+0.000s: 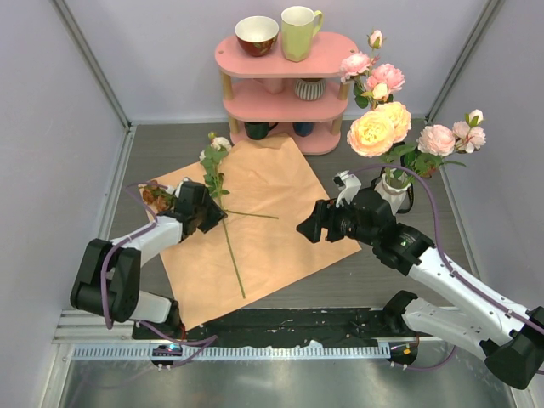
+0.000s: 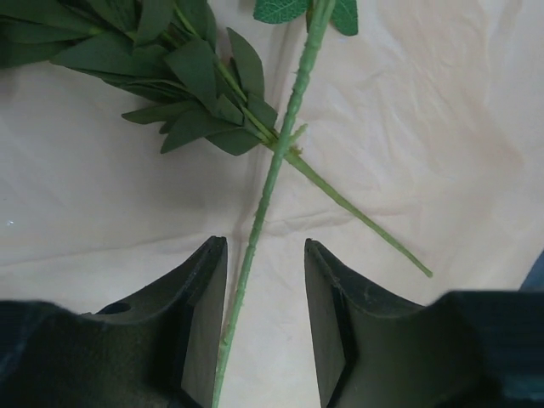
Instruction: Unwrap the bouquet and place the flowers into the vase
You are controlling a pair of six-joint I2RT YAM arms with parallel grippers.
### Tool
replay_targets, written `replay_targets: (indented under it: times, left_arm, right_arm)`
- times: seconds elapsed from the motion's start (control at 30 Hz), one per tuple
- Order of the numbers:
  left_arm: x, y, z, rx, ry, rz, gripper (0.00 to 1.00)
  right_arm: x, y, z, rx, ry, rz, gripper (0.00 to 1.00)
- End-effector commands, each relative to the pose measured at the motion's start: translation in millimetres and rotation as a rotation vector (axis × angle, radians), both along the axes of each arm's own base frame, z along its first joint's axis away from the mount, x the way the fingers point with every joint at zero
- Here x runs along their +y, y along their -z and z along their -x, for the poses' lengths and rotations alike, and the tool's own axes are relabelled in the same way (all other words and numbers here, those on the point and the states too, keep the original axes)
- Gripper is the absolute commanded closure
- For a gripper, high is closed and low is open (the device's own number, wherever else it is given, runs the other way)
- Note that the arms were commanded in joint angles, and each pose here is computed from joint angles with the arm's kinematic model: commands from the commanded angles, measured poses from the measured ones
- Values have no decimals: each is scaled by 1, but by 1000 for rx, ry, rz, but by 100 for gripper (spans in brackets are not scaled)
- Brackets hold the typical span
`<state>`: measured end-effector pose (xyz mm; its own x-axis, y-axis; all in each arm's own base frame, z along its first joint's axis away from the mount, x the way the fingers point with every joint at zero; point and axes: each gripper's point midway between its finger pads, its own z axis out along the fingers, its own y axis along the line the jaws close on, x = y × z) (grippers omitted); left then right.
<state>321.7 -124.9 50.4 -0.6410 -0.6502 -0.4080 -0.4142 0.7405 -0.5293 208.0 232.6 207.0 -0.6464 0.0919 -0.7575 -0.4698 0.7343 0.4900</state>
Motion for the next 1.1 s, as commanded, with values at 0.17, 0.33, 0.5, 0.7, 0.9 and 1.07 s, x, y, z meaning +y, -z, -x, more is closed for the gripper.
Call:
replay_targets:
  times: [0.17, 0.33, 0.5, 0.7, 0.9, 1.07]
  left_arm:
    - [1, 11, -19, 3, 12, -99, 69]
    - [0, 16, -22, 9, 8, -164, 79]
    - [-5, 21, -24, 41, 28, -209, 85]
    - [3, 0, -22, -7, -4, -225, 100]
    - [10, -53, -13, -169, -41, -174, 100]
    - [11, -100, -3, -325, -45, -103, 100]
  right_arm:
    - [4, -10, -4, -36, 0, -20, 23]
    - [4, -9, -3, -33, -2, -21, 23]
    - [4, -7, -3, -27, -2, -16, 23]
    - [2, -8, -3, -31, 3, -14, 23]
    - [1, -6, -3, -27, 6, -5, 23]
    - [5, -7, -4, -23, 1, -15, 23]
